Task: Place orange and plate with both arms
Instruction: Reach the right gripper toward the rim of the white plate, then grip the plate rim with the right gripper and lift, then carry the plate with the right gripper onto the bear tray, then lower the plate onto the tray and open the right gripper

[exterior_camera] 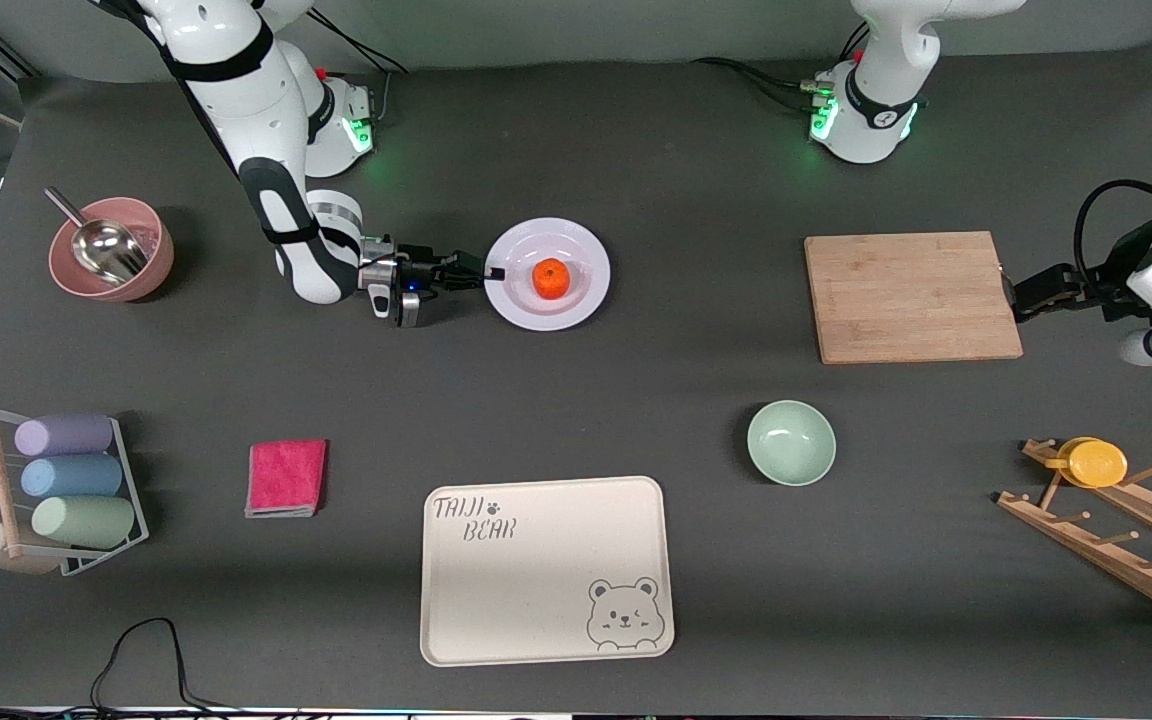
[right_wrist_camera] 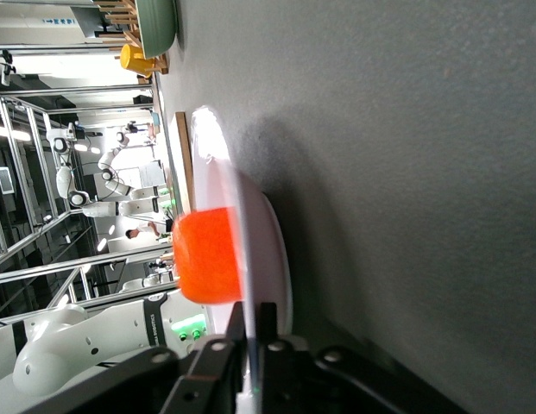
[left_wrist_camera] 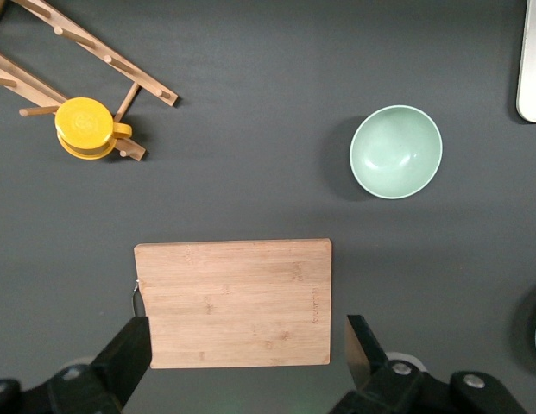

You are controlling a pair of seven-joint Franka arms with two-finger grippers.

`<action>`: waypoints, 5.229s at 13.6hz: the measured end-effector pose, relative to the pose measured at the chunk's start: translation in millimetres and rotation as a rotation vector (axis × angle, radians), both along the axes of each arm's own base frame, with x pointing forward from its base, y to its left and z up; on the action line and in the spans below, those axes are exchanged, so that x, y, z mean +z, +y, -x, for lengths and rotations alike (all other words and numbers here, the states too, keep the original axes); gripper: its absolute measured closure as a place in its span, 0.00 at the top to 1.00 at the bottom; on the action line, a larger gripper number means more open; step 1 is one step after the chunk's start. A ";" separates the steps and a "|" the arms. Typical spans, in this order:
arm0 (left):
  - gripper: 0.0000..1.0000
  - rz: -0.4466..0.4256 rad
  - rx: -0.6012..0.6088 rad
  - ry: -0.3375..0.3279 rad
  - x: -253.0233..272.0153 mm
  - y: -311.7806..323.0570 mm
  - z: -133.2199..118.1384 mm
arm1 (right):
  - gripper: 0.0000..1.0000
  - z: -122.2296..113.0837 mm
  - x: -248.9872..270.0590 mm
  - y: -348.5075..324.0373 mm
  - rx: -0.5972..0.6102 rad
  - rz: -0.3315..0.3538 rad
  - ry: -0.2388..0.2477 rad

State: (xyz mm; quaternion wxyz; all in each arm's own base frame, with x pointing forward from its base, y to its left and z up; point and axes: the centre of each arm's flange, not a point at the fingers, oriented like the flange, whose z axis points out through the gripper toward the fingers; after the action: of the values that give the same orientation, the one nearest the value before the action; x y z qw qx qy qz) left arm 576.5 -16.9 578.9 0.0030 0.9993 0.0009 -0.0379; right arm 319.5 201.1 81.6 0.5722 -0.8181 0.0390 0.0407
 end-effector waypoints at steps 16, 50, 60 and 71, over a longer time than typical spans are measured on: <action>1.00 0.000 -0.001 0.002 -1.1 -0.8 0.2 | 0.06 -77.1 30.5 13.1 -0.083 -0.043 0.094; 1.00 0.000 -0.007 0.016 -2.3 -3.7 1.8 | 0.06 -438.7 62.5 -27.4 -0.149 -0.002 -0.045; 1.00 0.000 -0.007 0.016 -2.4 -3.6 1.8 | 0.06 -432.9 18.5 -26.9 -0.158 0.002 -0.066; 1.00 0.000 -0.007 0.017 -3.1 -3.6 1.6 | 0.88 -443.6 32.4 -41.1 -0.178 -0.018 -0.086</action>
State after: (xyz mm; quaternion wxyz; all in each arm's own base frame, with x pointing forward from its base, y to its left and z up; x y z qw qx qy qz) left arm 575.0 -20.6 575.7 0.0028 0.9989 -0.0026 -0.0465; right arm 763.0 160.0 114.0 0.5819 -0.8073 0.0867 -0.0453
